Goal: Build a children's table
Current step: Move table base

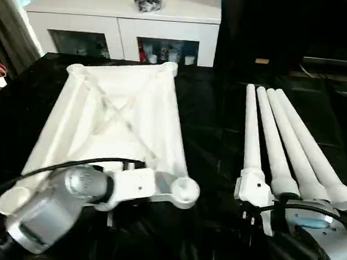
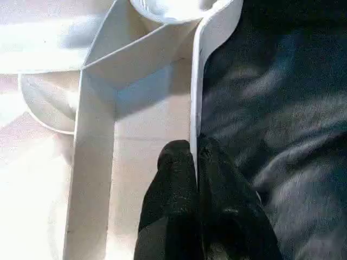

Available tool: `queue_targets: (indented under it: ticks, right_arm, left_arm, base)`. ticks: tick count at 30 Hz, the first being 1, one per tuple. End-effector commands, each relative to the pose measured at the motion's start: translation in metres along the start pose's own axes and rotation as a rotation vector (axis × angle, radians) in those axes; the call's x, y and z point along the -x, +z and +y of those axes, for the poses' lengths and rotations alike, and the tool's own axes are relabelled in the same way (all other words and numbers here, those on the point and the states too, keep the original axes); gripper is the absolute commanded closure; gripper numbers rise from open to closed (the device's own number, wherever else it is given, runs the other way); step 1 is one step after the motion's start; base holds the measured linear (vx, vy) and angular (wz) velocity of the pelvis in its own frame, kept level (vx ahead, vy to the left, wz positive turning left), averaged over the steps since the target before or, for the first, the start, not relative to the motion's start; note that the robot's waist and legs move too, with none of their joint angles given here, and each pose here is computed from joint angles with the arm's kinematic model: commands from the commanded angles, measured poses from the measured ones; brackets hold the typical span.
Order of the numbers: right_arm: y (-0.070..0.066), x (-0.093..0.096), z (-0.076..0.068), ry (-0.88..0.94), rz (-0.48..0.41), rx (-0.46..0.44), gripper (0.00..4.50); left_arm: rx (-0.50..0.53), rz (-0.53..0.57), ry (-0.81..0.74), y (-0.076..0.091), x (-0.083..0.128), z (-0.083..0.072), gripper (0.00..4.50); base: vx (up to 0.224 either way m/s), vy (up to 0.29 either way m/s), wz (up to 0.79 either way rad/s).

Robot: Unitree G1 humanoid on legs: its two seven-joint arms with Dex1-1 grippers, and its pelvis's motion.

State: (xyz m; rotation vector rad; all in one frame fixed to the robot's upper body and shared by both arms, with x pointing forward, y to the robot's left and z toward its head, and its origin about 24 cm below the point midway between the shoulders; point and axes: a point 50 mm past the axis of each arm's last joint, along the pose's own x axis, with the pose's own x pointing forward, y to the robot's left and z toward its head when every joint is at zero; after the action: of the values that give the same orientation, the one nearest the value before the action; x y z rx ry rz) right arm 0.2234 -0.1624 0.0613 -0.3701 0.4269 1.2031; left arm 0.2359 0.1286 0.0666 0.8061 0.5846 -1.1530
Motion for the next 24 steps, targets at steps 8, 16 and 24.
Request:
queue_targets:
  ticks: [8, 16, 24]
  right_arm:
    - [-0.001, 0.006, -0.003, -0.023, 0.008, 0.013, 0.00]
    - [0.001, 0.005, -0.004, -0.022, 0.010, 0.017, 0.00]
    - [0.003, 0.012, -0.008, -0.036, 0.013, 0.023, 0.00]
  left_arm:
    - [0.089, 0.052, 0.225, -0.002, 0.001, 0.016, 4.47]
    - [-0.008, -0.094, 0.128, 0.019, -0.006, 0.003, 4.47]
    - [0.078, -0.039, 0.110, 0.004, -0.008, -0.001, 4.47]
  base:
    - [0.000, 0.000, 0.00]
    - [0.000, 0.000, 0.00]
    - [0.000, 0.000, 0.00]
